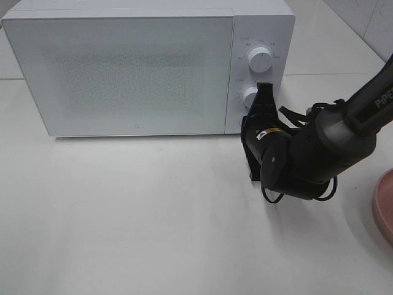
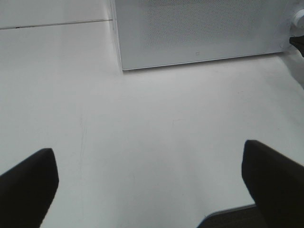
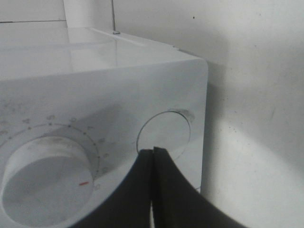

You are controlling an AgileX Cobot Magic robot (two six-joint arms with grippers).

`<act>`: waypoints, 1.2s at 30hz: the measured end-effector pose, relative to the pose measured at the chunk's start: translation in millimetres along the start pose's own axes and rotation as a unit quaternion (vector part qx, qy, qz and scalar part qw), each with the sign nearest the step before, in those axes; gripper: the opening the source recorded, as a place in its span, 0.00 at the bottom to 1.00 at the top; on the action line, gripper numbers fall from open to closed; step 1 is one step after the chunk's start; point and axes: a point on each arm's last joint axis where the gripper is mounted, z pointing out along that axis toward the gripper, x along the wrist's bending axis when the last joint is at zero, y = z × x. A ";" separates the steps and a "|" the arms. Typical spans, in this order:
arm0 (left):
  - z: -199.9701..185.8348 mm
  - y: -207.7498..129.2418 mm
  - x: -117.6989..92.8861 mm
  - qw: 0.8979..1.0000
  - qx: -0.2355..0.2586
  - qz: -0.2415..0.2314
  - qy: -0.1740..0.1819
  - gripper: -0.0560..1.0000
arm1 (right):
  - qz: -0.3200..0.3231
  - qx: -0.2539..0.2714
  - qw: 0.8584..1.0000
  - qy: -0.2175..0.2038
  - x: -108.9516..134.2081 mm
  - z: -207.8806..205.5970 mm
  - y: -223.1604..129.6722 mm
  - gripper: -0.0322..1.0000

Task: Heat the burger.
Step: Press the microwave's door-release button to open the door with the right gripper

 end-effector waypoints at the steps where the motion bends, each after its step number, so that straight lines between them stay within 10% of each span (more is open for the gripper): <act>1: 0.0 0.0 0.0 1.000 0.000 0.000 0.000 0.98 | -0.001 0.002 1.000 -0.003 -1.7 2.7 -1.8 0.04; 36: 0.0 0.0 0.0 1.000 0.000 0.000 0.000 0.98 | 0.020 -0.021 0.999 0.012 -8.5 25.5 -4.0 0.04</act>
